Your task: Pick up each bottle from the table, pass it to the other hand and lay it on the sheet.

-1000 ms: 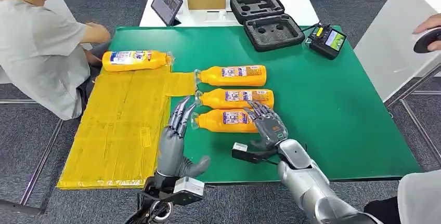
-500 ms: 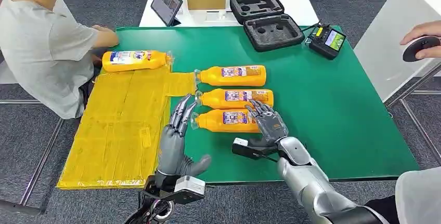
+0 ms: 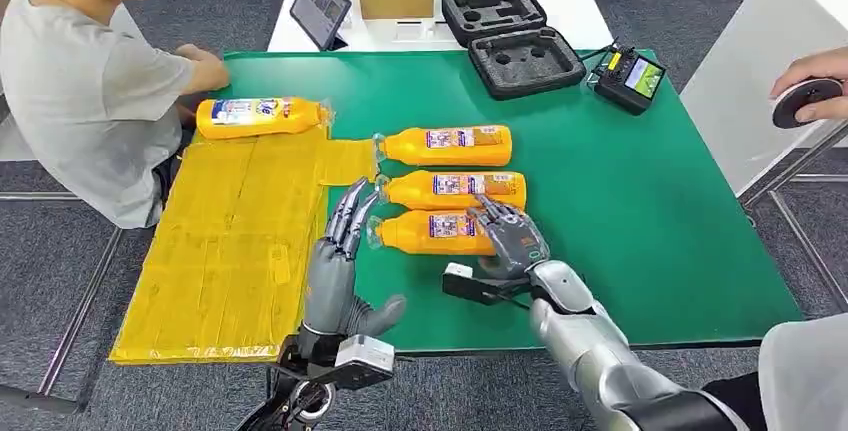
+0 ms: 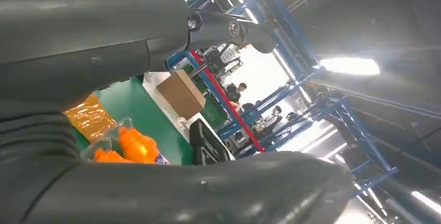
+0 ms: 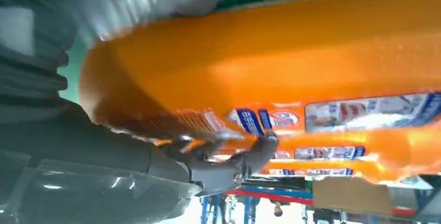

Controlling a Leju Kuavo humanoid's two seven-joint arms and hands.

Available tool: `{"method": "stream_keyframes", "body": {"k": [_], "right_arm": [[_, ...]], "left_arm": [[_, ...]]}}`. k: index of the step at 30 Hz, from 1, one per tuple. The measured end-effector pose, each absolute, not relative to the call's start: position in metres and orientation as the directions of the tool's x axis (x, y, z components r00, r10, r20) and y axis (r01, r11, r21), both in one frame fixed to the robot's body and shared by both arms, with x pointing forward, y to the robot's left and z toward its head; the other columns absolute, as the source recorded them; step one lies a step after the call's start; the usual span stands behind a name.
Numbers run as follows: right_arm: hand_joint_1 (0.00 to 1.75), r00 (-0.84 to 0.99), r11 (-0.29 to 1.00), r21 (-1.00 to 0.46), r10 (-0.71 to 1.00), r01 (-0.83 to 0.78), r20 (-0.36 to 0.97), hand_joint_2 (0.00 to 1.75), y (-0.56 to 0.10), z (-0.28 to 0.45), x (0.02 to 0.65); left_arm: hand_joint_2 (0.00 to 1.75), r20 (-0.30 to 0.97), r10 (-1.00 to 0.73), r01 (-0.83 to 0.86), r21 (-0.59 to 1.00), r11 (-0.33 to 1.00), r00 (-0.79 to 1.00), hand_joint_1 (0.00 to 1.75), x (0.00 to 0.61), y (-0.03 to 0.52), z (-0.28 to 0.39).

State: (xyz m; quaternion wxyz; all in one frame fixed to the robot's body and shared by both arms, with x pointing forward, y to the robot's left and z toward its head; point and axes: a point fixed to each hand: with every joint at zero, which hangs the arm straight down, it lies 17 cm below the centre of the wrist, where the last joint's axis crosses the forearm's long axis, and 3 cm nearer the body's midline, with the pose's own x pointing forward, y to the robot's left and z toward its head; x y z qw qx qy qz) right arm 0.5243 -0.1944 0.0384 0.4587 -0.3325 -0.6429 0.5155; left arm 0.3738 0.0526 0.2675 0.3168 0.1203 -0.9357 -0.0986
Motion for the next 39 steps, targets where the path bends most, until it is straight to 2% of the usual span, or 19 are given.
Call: {"method": "stream_keyframes", "body": {"k": [1, 2, 3, 4, 5, 9, 11, 13, 28, 39], "right_arm": [[1.43, -0.358, 0.248, -0.968, 0.900, -0.049, 0.248, 1.75, -0.194, 0.038, 0.524], [0.93, -0.358, 0.248, -0.967, 0.900, -0.049, 0.249, 1.75, -0.194, 0.038, 0.525], [0.93, -0.359, 0.249, -0.967, 0.899, -0.050, 0.250, 1.75, -0.193, 0.039, 0.525], [0.47, -0.360, 0.248, -0.967, 0.899, -0.052, 0.250, 1.75, -0.193, 0.039, 0.526], [0.37, -0.359, 0.247, -0.968, 0.899, -0.054, 0.249, 1.75, -0.193, 0.039, 0.526], [0.37, -0.359, 0.248, -0.966, 0.898, -0.069, 0.256, 1.75, -0.190, 0.035, 0.524], [0.09, -0.359, 0.249, -0.966, 0.897, -0.072, 0.258, 1.75, -0.189, 0.034, 0.524], [0.00, -0.360, 0.251, -0.965, 0.896, -0.074, 0.261, 1.75, -0.188, 0.034, 0.523], [0.00, -0.355, 0.263, -0.958, 0.890, -0.115, 0.287, 1.75, -0.176, 0.031, 0.523], [0.00, -0.339, 0.310, -0.913, 0.857, -0.264, 0.389, 1.75, -0.162, 0.020, 0.524]], "left_arm": [[0.00, 0.569, -0.287, -0.163, 0.260, 0.952, -0.770, 0.00, 0.374, 0.053, 0.268], [0.00, 0.570, -0.286, -0.163, 0.258, 0.952, -0.770, 0.00, 0.374, 0.052, 0.268], [0.00, 0.570, -0.286, -0.163, 0.258, 0.952, -0.771, 0.00, 0.374, 0.052, 0.268], [0.00, 0.570, -0.286, -0.163, 0.258, 0.952, -0.770, 0.00, 0.374, 0.052, 0.268], [0.00, 0.569, -0.286, -0.163, 0.258, 0.952, -0.771, 0.00, 0.374, 0.052, 0.269], [0.00, 0.569, -0.287, -0.164, 0.258, 0.952, -0.771, 0.00, 0.375, 0.053, 0.269], [0.00, 0.569, -0.288, -0.165, 0.258, 0.952, -0.770, 0.00, 0.375, 0.053, 0.269], [0.00, 0.568, -0.289, -0.166, 0.258, 0.952, -0.771, 0.00, 0.375, 0.053, 0.269], [0.00, 0.567, -0.301, -0.180, 0.261, 0.948, -0.766, 0.00, 0.377, 0.058, 0.268], [0.00, 0.562, -0.306, -0.182, 0.267, 0.946, -0.768, 0.00, 0.377, 0.057, 0.268]]}}
